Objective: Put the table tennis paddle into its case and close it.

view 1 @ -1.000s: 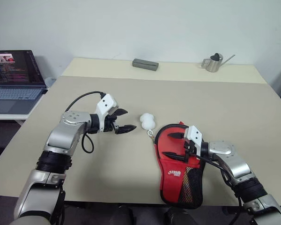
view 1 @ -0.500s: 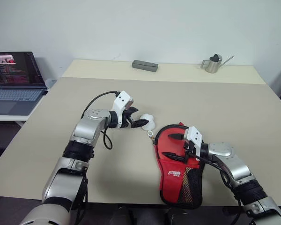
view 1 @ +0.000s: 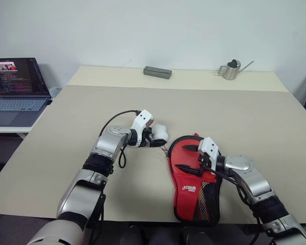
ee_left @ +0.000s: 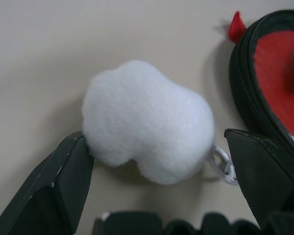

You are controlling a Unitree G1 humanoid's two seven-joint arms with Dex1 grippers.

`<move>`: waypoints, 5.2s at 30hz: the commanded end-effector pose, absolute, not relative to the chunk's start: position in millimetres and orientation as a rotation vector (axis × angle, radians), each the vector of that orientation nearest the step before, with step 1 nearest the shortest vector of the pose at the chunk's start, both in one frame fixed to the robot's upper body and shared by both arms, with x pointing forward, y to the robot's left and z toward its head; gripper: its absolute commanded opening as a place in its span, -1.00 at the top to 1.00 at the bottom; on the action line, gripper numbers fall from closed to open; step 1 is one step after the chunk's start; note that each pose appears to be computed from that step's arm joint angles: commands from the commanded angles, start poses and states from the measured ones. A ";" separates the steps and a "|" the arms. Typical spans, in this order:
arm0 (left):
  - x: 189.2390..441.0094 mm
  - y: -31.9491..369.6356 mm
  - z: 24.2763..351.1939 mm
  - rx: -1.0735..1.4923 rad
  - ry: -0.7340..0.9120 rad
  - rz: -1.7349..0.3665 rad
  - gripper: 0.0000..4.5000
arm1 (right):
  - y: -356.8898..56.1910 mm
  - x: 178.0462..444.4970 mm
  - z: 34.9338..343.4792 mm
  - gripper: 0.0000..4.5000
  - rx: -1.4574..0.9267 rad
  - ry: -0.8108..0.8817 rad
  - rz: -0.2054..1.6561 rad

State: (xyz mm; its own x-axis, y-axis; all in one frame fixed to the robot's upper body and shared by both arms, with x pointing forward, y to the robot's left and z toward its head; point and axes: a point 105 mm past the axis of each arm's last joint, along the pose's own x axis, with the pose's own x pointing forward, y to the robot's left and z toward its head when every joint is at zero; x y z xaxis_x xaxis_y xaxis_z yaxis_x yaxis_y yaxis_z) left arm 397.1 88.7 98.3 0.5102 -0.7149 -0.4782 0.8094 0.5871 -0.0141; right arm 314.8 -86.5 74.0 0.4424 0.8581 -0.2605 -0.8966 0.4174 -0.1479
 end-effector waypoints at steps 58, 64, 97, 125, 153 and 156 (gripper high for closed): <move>442.0 53.1 128.7 0.449 0.265 -0.850 0.98 | -116.7 289.4 -25.1 -1.00 -0.298 0.701 0.929; 445.1 46.9 124.5 0.505 0.250 -0.824 0.98 | -114.6 293.5 -24.1 -1.00 -0.296 0.699 0.935; 454.0 -6.6 147.5 0.616 0.117 -0.679 0.98 | -123.0 293.3 -13.0 -1.00 -0.305 0.697 0.935; 442.9 -42.5 148.2 0.730 0.067 -0.713 0.98 | -128.3 282.4 -11.3 -1.00 -0.299 0.696 0.893; 450.3 14.3 188.2 0.576 0.015 -0.888 -0.05 | -125.2 289.3 -7.7 -1.00 -0.310 0.681 0.915; 450.1 43.6 204.0 0.487 0.004 -0.920 -0.05 | -126.1 290.3 -5.3 -1.00 -0.308 0.678 0.920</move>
State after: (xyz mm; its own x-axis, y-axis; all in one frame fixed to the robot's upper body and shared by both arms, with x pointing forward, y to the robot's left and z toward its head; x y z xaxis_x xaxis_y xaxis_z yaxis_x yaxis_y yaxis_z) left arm 453.0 46.7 181.3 0.6452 -0.7128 -0.2752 0.7491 0.5191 0.4116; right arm 310.6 -92.1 63.1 0.4876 0.7657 -0.4195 -0.8601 0.5039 -0.0800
